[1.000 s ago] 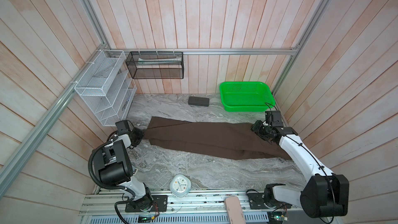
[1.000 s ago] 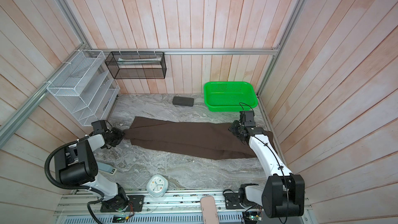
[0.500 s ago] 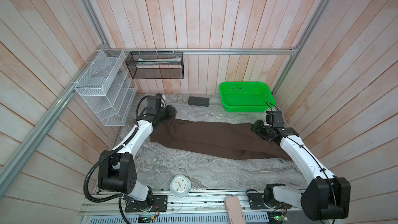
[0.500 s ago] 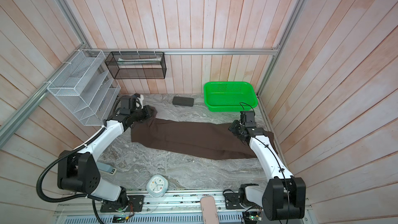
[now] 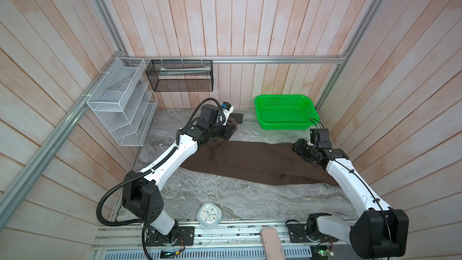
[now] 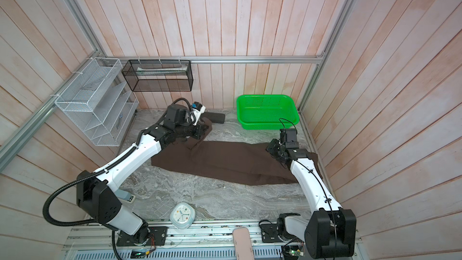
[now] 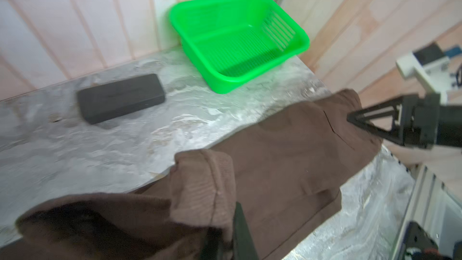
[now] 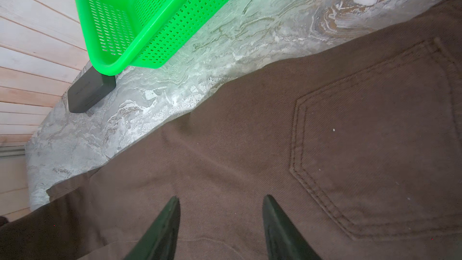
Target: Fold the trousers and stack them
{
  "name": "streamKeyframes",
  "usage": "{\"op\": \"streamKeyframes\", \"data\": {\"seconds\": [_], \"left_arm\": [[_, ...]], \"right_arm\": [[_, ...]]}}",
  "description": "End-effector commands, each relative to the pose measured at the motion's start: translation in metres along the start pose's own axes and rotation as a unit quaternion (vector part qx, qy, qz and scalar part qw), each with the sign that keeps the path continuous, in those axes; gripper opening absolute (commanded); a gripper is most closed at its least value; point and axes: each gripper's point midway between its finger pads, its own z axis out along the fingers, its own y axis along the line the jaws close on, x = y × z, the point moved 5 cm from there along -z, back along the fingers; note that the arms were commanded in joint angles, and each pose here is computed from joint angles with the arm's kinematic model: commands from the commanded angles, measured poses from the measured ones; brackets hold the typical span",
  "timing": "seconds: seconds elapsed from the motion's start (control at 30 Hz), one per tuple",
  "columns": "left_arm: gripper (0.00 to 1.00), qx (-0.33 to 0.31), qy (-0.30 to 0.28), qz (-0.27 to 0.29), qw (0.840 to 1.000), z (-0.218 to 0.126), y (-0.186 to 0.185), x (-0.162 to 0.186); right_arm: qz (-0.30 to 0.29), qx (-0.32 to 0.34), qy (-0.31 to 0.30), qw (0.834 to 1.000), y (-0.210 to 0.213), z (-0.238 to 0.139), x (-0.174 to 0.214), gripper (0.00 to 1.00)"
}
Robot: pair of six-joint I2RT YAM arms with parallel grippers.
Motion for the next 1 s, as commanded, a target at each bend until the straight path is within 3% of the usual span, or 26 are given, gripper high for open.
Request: {"op": "streamKeyframes", "data": {"seconds": [0.0,0.07,0.17,0.37,0.47,0.57,0.73,0.83,0.9,0.97], "left_arm": [[0.01,0.062,0.053,0.072,0.994,0.027,-0.045,0.016],[0.00,0.080,0.045,0.097,0.991,0.033,-0.068,0.011],[0.00,0.116,-0.011,0.145,0.983,0.016,-0.111,-0.022],[0.00,0.193,-0.139,0.262,0.935,-0.057,-0.200,-0.091],[0.00,0.215,-0.159,0.279,0.922,-0.076,-0.213,-0.102],[0.00,0.227,-0.139,0.274,0.924,-0.067,-0.212,-0.089],[0.04,0.233,-0.039,0.242,0.941,-0.019,-0.198,-0.033],[0.13,0.251,0.017,0.213,0.944,0.003,-0.193,0.002],[0.19,0.284,0.047,0.206,0.935,0.010,-0.211,0.028],[0.33,0.298,0.069,0.207,0.929,0.016,-0.220,0.046]], "right_arm": [[-0.007,-0.006,-0.015,1.000,0.004,-0.010,-0.009,0.54],[-0.007,-0.004,-0.018,1.000,0.003,-0.012,-0.012,0.54],[-0.006,-0.001,-0.027,1.000,0.000,-0.016,-0.018,0.54],[0.000,0.005,-0.047,0.999,-0.007,-0.027,-0.033,0.54],[0.003,0.007,-0.054,0.999,-0.011,-0.031,-0.038,0.54],[0.005,0.009,-0.054,0.998,-0.015,-0.031,-0.039,0.54],[0.008,0.013,-0.056,0.998,-0.020,-0.032,-0.040,0.55],[0.007,0.015,-0.059,0.998,-0.022,-0.033,-0.044,0.55],[0.008,0.017,-0.062,0.998,-0.023,-0.035,-0.046,0.55],[0.008,0.018,-0.063,0.998,-0.025,-0.035,-0.047,0.55]]}}
